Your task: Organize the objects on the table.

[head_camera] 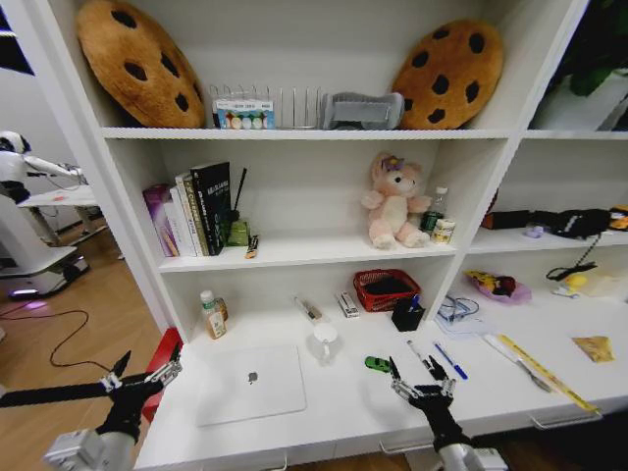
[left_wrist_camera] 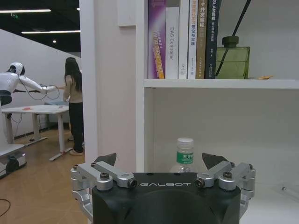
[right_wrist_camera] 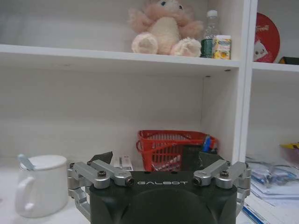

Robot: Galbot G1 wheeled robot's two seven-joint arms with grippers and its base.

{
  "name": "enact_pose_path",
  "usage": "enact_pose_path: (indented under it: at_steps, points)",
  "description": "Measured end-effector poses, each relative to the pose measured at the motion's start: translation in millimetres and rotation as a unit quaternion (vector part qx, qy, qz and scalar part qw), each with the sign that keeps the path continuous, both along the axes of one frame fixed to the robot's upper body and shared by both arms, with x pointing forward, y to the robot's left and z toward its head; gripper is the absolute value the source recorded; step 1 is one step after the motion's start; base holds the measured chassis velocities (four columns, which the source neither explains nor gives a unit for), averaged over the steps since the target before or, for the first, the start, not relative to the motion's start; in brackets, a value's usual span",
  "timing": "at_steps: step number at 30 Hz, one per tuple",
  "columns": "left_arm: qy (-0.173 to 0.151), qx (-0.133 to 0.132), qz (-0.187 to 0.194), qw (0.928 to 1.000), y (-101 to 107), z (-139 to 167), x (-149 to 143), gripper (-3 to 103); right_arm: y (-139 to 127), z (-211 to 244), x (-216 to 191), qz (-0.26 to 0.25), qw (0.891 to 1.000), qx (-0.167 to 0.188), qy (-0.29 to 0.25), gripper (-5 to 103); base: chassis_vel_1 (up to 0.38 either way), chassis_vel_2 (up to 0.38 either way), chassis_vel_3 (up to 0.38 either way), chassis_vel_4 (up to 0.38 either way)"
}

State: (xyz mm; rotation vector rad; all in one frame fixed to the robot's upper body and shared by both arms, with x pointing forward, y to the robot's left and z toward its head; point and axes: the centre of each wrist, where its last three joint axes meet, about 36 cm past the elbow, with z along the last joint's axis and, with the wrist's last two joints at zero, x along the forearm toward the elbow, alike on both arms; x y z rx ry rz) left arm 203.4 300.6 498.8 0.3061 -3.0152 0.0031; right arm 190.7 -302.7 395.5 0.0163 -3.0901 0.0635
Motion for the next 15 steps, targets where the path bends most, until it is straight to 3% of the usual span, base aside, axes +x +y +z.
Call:
enact_pose_path:
  at_steps: [2, 5, 8, 15]
  points:
    - [0.0, 0.0, 0.0, 1.0, 0.1, -0.1, 0.1, 100, -23.4, -9.6, -1.8, -0.005, 1.0, -0.016, 0.007, 100, 0.0, 0.0, 0.0, 0.0]
    - [0.0, 0.0, -0.001, 1.0, 0.1, -0.1, 0.2, 100, -36.3, -15.4, -1.0, 0.009, 1.0, -0.025, 0.015, 100, 0.0, 0.0, 0.0, 0.0]
    - [0.0, 0.0, -0.001, 1.0, 0.1, -0.3, 0.3, 100, -57.6, -19.0, 6.9, 0.077, 0.996, -0.038, 0.014, 100, 0.0, 0.0, 0.0, 0.0]
    - [0.0, 0.0, -0.001, 1.0, 0.2, -0.4, 0.4, 100, -56.0, -22.1, 8.0, 0.106, 0.994, -0.026, -0.019, 100, 0.0, 0.0, 0.0, 0.0]
